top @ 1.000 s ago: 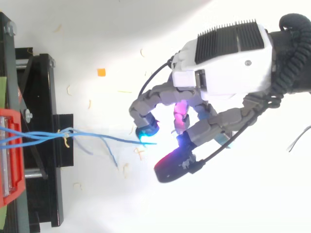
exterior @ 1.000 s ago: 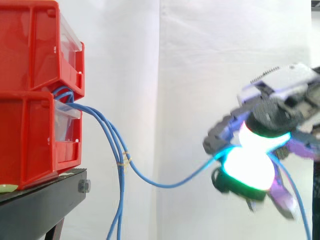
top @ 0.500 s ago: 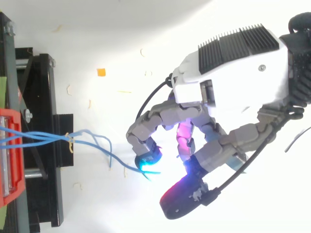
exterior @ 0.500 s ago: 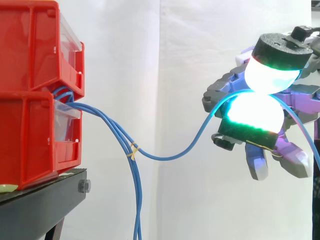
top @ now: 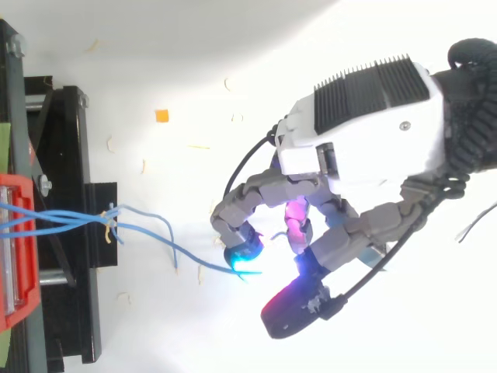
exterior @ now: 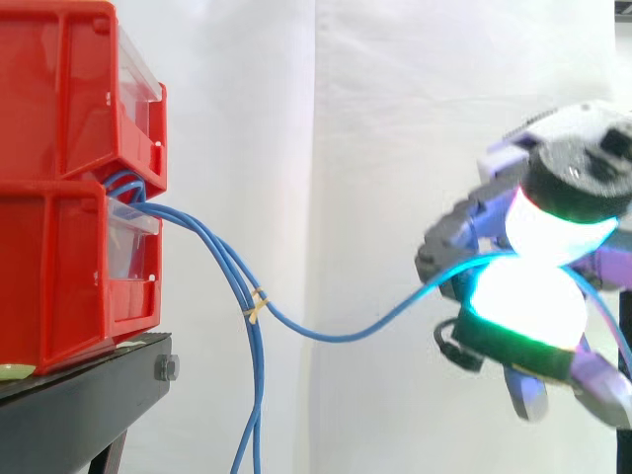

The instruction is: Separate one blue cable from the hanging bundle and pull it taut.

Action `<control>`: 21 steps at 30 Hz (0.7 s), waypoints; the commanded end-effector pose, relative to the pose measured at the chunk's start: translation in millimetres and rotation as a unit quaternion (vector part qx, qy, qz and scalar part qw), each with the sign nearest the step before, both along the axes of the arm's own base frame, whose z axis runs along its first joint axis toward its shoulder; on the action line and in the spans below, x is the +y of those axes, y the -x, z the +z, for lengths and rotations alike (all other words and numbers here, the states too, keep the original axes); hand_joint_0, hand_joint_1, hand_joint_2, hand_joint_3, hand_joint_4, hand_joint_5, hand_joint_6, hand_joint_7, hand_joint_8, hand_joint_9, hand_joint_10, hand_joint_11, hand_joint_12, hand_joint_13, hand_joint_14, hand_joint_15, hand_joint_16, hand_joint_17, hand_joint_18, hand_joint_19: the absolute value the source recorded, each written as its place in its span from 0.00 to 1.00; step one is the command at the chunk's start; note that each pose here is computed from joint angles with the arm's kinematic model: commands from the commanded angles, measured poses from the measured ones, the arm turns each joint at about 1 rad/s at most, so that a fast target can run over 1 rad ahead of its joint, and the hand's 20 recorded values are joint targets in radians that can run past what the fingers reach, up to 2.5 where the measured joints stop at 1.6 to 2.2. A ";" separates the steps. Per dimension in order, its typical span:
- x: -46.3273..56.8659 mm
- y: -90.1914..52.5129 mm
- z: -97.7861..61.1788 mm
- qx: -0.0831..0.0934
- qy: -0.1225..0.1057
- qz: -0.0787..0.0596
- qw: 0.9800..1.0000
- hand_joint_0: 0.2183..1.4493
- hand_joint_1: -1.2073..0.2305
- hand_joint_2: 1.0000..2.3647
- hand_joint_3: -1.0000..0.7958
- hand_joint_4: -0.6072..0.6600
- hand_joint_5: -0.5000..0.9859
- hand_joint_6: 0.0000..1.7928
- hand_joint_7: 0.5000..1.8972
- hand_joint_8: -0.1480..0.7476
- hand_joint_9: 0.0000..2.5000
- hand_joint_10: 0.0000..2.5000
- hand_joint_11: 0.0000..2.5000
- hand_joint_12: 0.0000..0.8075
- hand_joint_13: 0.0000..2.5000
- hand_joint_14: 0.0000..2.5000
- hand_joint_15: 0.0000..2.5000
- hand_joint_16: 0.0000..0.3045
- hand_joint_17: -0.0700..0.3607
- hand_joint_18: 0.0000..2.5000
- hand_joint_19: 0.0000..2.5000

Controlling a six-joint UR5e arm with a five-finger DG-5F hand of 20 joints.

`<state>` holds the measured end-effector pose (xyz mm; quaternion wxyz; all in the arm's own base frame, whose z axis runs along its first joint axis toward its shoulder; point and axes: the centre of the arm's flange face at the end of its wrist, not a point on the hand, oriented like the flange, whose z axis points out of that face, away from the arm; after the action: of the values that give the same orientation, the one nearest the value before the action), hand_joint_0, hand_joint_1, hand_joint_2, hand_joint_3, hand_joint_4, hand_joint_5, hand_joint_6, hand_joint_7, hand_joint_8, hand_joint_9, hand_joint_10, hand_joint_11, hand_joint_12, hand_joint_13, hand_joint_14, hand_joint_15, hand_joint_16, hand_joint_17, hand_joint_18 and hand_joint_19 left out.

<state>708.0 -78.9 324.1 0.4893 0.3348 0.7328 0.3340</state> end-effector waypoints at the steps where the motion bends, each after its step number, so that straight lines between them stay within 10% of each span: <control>1: 1.9 -11.2 -1.6 -0.049 -0.023 -0.004 0.999 0.41 0.37 0.01 0.43 0.46 0.43 0.28 0.60 0.25 0.77 0.01 0.13 0.25 0.48 0.01 0.16 0.13 0.37 0.26 0.21; 3: 1.4 -19.5 4.4 -0.081 -0.051 -0.010 0.995 0.41 0.37 0.01 0.43 0.46 0.43 0.28 0.60 0.26 0.77 0.01 0.14 0.25 0.48 0.01 0.16 0.13 0.37 0.26 0.21; 10: 1.6 -21.6 6.6 -0.082 -0.100 -0.019 0.991 0.41 0.37 0.01 0.43 0.46 0.43 0.28 0.60 0.26 0.77 0.01 0.13 0.25 0.48 0.01 0.16 0.13 0.37 0.26 0.21; 21: 3.9 -21.8 4.8 -0.083 -0.084 -0.014 0.993 0.41 0.37 0.01 0.43 0.46 0.43 0.28 0.60 0.25 0.77 0.01 0.13 0.25 0.49 0.01 0.16 0.13 0.37 0.27 0.21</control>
<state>729.5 -76.0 330.0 0.5211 0.3614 0.6508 0.4175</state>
